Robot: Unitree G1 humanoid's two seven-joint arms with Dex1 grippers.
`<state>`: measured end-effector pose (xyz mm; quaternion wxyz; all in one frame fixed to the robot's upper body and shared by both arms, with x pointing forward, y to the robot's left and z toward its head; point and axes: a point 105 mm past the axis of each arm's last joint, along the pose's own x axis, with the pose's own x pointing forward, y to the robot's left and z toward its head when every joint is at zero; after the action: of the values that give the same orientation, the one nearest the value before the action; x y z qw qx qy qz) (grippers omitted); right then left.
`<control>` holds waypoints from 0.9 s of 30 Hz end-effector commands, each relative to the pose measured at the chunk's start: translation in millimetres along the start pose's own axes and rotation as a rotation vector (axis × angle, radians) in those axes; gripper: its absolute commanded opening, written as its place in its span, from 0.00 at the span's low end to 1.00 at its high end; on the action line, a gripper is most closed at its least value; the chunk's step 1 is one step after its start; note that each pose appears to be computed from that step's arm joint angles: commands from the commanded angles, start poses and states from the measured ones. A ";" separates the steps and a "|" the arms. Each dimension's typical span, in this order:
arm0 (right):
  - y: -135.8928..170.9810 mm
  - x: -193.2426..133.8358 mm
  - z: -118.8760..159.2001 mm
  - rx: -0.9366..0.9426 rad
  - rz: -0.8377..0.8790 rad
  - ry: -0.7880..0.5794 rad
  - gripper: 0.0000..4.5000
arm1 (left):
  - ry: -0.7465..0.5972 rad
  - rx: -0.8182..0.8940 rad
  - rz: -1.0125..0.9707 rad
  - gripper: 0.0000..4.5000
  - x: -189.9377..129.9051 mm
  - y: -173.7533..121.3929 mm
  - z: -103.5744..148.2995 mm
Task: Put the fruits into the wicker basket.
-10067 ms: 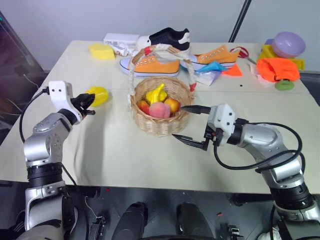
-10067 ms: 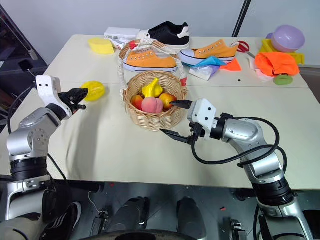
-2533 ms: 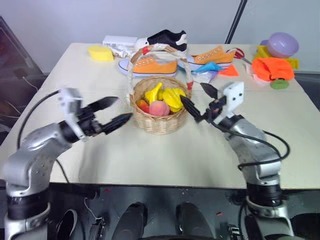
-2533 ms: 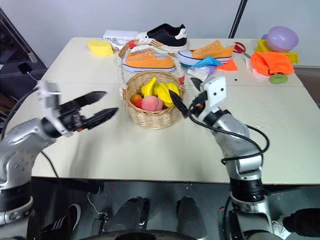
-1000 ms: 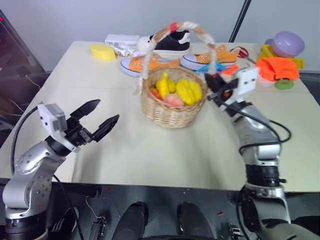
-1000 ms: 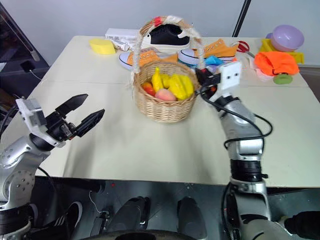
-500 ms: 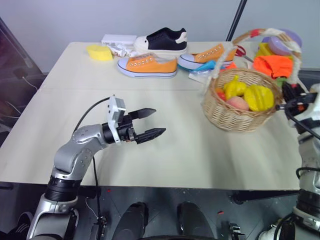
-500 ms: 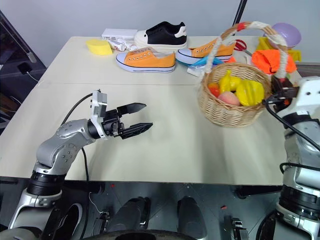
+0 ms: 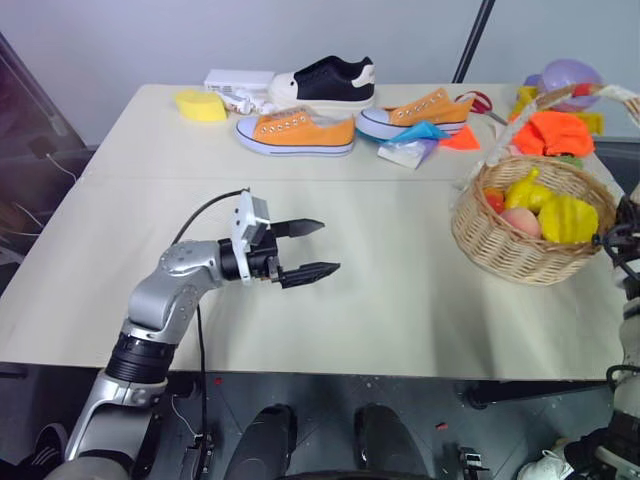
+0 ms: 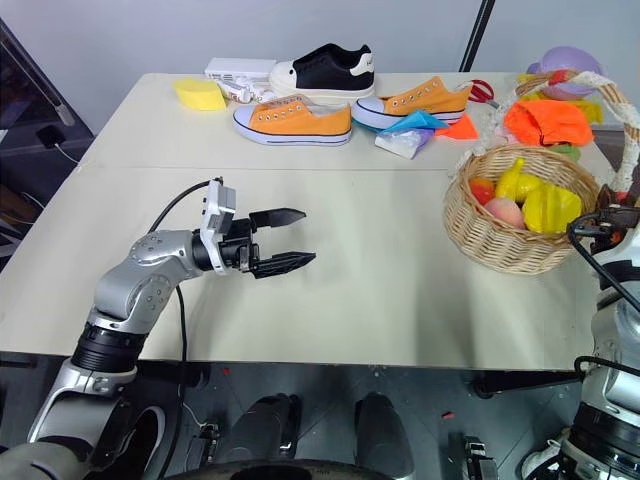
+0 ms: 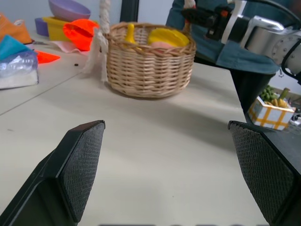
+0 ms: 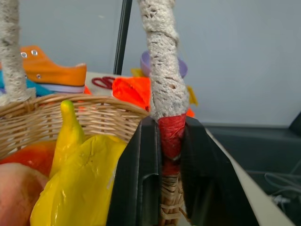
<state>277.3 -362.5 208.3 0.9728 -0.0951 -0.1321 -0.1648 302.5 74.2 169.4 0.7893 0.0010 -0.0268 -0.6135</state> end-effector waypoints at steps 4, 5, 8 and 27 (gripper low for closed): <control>-0.6 2.2 13.8 -0.016 -0.008 -0.067 0.85 | -0.027 0.017 0.045 1.00 -7.5 0.0 6.8; -1.2 1.7 14.4 -0.019 -0.010 -0.067 0.96 | -0.028 0.012 0.048 1.00 -8.5 0.0 6.2; -3.8 -3.6 16.0 -0.009 -0.020 -0.068 0.98 | -0.030 0.008 0.059 1.00 -9.1 1.0 4.9; 202.6 -89.4 28.7 0.273 0.875 -0.098 0.98 | -0.020 0.083 0.713 1.00 -91.1 80.2 -2.5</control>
<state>261.6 -160.1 186.6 0.9648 -0.0335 -0.1586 0.2073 355.1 160.4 155.6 0.9367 0.0011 -0.0364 -0.3483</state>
